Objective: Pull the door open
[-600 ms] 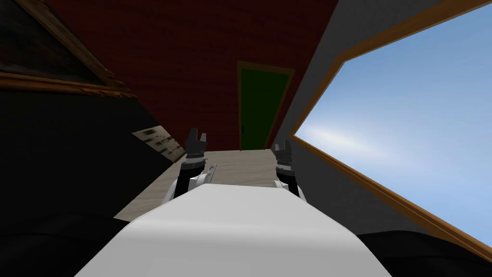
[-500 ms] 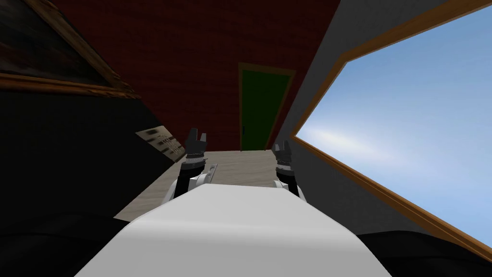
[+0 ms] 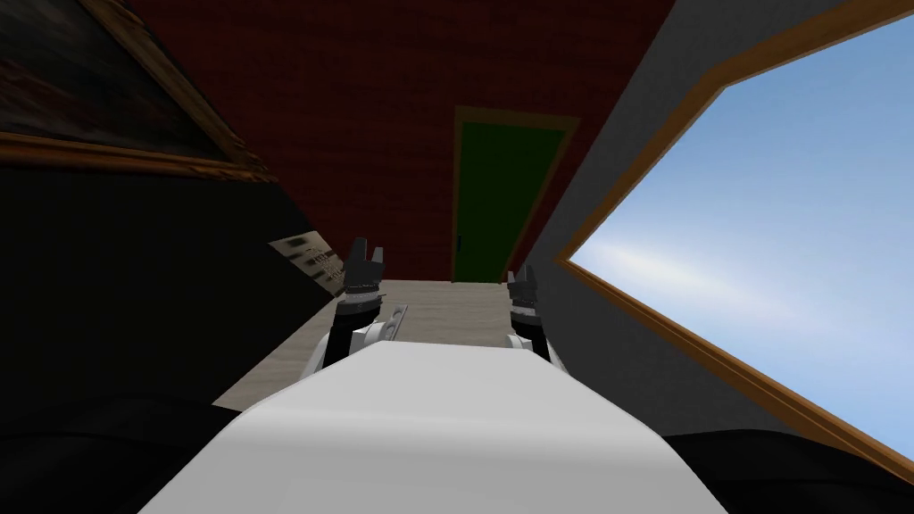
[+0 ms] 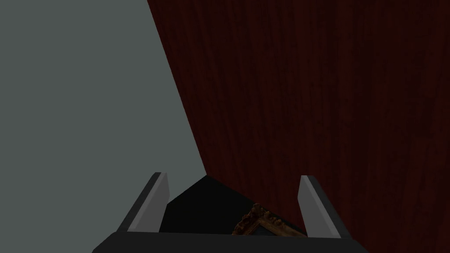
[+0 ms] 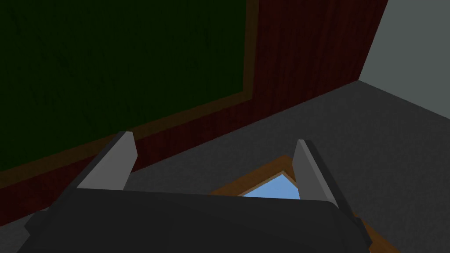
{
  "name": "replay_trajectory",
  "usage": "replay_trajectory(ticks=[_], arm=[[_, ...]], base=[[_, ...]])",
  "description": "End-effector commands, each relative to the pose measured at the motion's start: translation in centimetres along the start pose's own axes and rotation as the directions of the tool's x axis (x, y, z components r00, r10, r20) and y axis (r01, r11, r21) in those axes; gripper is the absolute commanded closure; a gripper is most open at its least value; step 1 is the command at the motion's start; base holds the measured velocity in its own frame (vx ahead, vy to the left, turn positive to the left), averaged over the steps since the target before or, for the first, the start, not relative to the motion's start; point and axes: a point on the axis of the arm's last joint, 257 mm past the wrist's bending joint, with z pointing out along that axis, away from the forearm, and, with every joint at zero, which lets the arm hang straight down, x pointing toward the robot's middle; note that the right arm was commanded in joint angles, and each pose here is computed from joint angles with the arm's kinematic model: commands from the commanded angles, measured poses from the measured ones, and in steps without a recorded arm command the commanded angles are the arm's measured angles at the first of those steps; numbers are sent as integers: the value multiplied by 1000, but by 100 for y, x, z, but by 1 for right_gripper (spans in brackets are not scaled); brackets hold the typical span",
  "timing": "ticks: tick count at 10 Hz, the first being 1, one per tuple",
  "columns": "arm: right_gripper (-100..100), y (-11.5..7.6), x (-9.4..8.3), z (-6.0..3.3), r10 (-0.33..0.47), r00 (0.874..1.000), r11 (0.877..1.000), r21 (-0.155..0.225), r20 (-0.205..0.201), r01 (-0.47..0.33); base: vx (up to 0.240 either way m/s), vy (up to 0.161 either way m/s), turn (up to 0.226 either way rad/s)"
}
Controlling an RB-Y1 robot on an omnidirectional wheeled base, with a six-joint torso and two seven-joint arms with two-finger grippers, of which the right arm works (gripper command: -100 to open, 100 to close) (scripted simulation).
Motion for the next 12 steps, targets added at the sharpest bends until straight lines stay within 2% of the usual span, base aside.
replay_trajectory(ticks=[1,5,8,9,12], arm=[[-100,-88,-43,-28,38,999,999,10,7,-38],[-100,-343,-165,-94,148,988,988,39,38,-149],[-100,-511,-256,-144,219,973,973,54,66,-223],[-100,-627,-324,-182,267,960,960,61,88,-273],[-100,-806,-436,-248,340,932,934,68,127,-350]], base=[[114,1,98],[124,6,136],[89,2,116],[116,9,248],[132,-3,146]])
